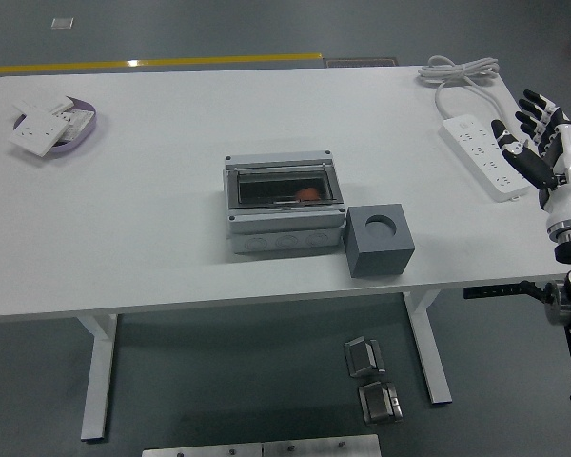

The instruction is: Pick up the cylinder from the cube,place it in the box,flap close box

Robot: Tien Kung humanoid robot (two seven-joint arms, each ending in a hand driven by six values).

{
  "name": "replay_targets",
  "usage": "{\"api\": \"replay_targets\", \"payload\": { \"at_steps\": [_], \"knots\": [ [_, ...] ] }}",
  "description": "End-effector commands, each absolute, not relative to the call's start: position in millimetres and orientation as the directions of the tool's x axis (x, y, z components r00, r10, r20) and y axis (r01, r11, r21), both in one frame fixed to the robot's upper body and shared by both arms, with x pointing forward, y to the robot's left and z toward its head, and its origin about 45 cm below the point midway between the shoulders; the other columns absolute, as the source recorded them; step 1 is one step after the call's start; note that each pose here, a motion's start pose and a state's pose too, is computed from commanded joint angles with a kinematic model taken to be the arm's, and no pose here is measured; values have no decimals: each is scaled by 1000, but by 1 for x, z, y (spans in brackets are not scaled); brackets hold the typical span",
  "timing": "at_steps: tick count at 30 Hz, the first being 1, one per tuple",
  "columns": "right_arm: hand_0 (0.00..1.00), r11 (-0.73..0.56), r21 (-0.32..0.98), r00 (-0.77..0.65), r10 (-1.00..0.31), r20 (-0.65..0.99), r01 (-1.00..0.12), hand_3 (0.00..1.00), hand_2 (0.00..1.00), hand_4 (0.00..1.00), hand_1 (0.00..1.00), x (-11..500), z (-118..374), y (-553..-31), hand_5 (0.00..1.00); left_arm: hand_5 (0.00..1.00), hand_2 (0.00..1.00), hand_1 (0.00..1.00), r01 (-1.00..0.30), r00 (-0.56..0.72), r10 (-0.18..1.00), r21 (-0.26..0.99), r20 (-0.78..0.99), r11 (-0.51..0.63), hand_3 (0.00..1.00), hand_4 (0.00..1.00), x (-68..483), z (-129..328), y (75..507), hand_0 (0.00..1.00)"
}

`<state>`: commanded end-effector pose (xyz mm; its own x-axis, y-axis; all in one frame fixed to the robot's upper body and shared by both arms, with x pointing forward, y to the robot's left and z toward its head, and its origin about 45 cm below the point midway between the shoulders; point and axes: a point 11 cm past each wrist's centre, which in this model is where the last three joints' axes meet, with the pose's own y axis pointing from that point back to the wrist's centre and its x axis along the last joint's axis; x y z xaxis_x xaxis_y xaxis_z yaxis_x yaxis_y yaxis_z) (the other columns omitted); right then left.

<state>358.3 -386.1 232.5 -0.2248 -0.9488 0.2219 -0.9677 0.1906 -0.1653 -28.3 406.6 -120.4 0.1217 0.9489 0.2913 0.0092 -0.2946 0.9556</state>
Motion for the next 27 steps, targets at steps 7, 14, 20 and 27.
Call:
{"api": "replay_targets", "payload": {
  "at_steps": [7,14,20,27],
  "knots": [
    [998,202,-166,-236,-945,225,-965,998,991,998,998,358,233,-390,913,297,574,619,9,121,949,956,291,-295,611,674,-28,-120,407,596],
    [998,193,-167,-229,-944,236,-967,998,998,998,998,359,236,-390,998,297,574,620,10,120,949,956,291,-294,611,673,-28,-121,406,596],
    [998,230,-164,-264,-937,229,-959,998,998,998,998,357,235,-394,998,301,575,619,9,119,950,956,289,-292,611,674,-28,-121,405,596],
    [998,292,-175,-330,-910,252,-940,998,998,998,998,355,237,-403,998,301,575,621,9,119,950,957,287,-290,611,674,-28,-121,404,596]
  ]
}}
